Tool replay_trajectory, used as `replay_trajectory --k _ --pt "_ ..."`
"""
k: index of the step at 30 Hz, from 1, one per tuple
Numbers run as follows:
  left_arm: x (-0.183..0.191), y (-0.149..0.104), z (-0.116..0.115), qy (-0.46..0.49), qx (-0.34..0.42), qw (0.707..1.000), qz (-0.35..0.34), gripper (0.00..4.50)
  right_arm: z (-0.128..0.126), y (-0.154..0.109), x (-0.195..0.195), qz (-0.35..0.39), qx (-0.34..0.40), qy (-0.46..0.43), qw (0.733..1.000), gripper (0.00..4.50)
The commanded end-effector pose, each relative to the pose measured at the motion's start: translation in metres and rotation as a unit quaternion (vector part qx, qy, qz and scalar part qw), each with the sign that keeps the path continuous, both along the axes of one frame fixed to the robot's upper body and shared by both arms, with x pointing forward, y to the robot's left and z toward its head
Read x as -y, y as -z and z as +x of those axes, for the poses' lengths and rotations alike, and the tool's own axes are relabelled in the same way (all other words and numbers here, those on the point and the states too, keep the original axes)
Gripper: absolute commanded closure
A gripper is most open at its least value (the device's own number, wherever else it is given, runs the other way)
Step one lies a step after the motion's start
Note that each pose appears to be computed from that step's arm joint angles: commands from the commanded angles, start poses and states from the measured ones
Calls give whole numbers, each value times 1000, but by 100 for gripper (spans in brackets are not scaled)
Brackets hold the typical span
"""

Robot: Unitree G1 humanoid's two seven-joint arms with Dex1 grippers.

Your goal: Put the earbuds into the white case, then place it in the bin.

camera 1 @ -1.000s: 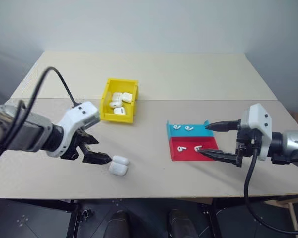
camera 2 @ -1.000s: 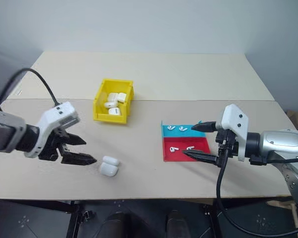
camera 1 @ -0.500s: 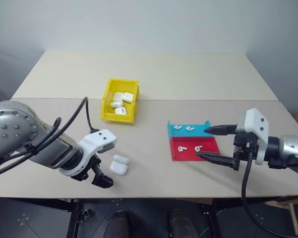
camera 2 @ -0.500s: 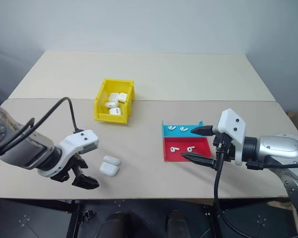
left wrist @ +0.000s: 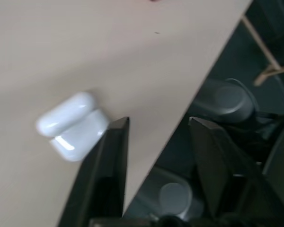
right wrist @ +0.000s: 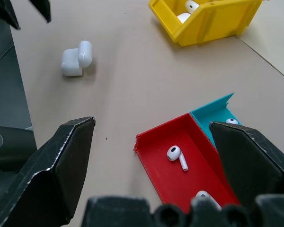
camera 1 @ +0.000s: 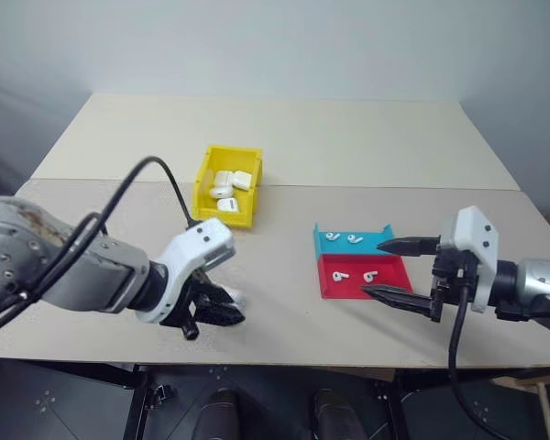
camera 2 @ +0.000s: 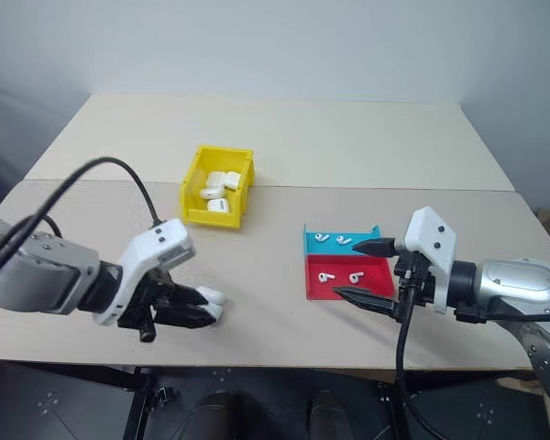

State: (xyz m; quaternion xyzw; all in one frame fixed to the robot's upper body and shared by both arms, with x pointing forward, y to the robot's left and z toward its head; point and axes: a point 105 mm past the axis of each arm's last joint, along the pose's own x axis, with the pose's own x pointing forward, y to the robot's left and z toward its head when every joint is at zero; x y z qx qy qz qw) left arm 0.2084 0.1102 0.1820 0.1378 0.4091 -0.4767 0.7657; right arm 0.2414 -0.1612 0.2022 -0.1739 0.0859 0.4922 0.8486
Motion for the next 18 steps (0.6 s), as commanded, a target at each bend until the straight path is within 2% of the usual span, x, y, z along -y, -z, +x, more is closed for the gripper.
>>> replay_trajectory --k 1,3,4,12,18 --pt "-2 12 0 13 8 999 31 374 -4 -9 -4 2 20 -5 1000 0" --pt "0 20 3 15 11 999 45 440 -5 -9 -3 3 21 -4 1000 0" --pt "2 25 7 15 18 998 53 448 -6 -9 -3 3 21 -3 1000 0" --pt "17 52 17 20 9 997 79 448 -8 -8 -2 4 18 0 1000 0" --pt "14 64 29 -6 25 993 111 448 -9 -9 -3 2 17 -1 1000 0"
